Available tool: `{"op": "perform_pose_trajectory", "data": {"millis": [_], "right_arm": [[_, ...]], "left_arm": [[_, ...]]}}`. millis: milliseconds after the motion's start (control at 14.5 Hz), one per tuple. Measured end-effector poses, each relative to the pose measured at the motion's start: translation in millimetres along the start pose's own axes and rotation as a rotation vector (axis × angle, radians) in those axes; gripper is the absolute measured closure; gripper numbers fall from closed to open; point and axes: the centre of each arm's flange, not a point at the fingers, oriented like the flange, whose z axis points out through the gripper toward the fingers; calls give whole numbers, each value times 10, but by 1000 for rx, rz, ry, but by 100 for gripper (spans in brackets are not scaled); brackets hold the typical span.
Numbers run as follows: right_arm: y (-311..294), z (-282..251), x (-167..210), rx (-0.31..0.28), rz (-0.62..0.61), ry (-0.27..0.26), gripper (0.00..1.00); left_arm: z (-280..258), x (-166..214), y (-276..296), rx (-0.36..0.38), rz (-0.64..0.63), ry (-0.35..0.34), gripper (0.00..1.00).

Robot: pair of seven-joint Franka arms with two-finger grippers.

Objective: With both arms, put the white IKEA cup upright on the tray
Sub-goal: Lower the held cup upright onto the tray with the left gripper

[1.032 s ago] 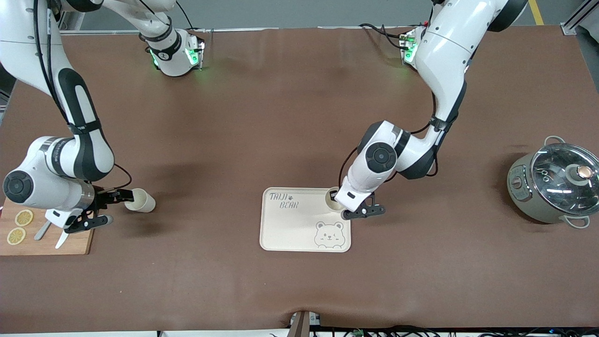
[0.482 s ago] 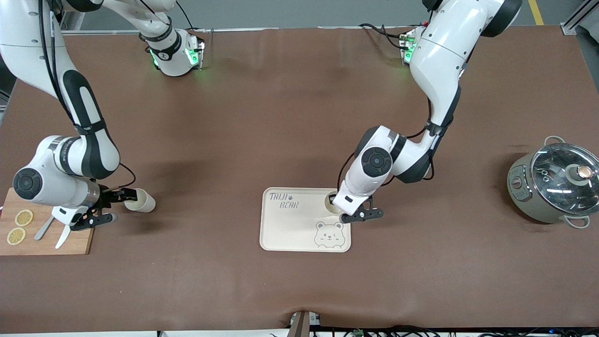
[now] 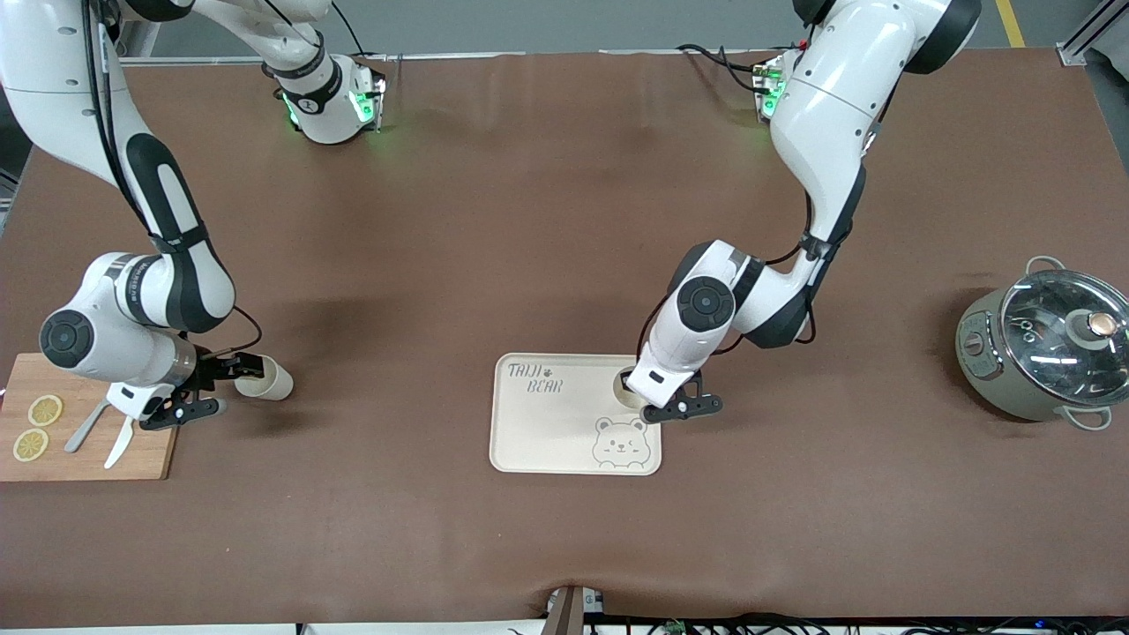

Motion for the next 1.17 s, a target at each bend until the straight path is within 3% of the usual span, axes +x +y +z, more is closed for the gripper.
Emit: {"op": "perform_pose_trajectory", "data": {"millis": [344, 413, 757, 826, 964, 1032, 1170], "right_arm": [[-17, 34, -34, -1, -1, 4, 0], [-18, 28, -35, -1, -1, 5, 0], [-20, 24, -36, -2, -2, 5, 5], [-22, 22, -35, -1, -3, 5, 12], [-26, 19, -33, -1, -3, 6, 35], [-29, 18, -32, -1, -4, 6, 35], [-47, 15, -25, -1, -7, 6, 49]], "left_arm": [[35, 1, 1, -4, -2, 3, 96], [33, 0, 3, -4, -3, 3, 93], [56, -73, 78, 15, -48, 18, 43], [55, -81, 89, 14, -55, 19, 32], [49, -75, 90, 14, -61, 20, 14], [44, -68, 89, 13, -62, 21, 4], [16, -40, 93, 10, -64, 27, 0]]}}
